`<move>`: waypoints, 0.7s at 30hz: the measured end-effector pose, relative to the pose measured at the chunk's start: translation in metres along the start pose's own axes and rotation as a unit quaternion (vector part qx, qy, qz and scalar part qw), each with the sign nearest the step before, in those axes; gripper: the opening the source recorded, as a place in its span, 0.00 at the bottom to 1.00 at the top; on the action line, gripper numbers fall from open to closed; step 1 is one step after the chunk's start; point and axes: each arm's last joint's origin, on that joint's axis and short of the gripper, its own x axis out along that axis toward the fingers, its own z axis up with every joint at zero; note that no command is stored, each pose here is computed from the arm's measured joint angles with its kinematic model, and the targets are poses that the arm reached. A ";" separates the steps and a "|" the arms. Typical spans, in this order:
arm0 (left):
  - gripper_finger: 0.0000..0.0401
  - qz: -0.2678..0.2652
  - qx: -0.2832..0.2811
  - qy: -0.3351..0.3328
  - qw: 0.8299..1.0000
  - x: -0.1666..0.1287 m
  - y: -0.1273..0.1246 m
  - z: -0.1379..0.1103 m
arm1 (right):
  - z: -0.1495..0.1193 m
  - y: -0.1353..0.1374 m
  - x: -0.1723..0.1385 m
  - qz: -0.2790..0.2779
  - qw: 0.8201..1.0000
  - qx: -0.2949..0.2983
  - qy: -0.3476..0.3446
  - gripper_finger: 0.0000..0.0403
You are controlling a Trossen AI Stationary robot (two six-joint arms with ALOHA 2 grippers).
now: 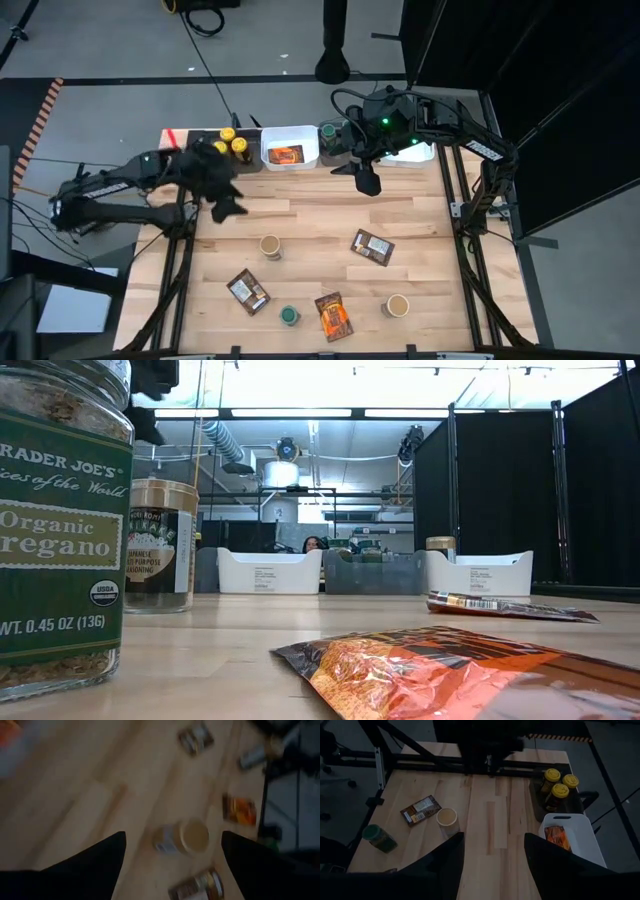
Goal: Sort spices by type
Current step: Put the bottom left orange seasoning pack into the left white bin
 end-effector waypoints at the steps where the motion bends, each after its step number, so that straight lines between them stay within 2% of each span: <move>1: 0.84 -0.001 0.006 0.016 1.000 0.003 -0.005 -0.003 | 0.000 0.000 0.000 0.000 1.000 0.000 0.000 0.53; 6: 0.84 -0.031 0.035 0.082 0.996 0.019 -0.034 -0.017 | 0.000 0.000 0.000 0.000 1.000 0.000 0.000 0.53; 10: 0.84 -0.035 0.068 0.140 0.987 0.037 -0.056 -0.030 | 0.000 0.000 0.000 0.000 1.000 0.000 0.000 0.53; 17: 0.84 -0.024 0.155 0.261 0.952 0.074 -0.099 -0.074 | 0.000 0.000 0.000 0.000 1.000 0.000 0.001 0.53; 21: 0.84 0.004 0.207 0.297 0.932 0.090 -0.116 -0.102 | 0.000 0.000 0.000 0.000 1.000 0.000 0.001 0.53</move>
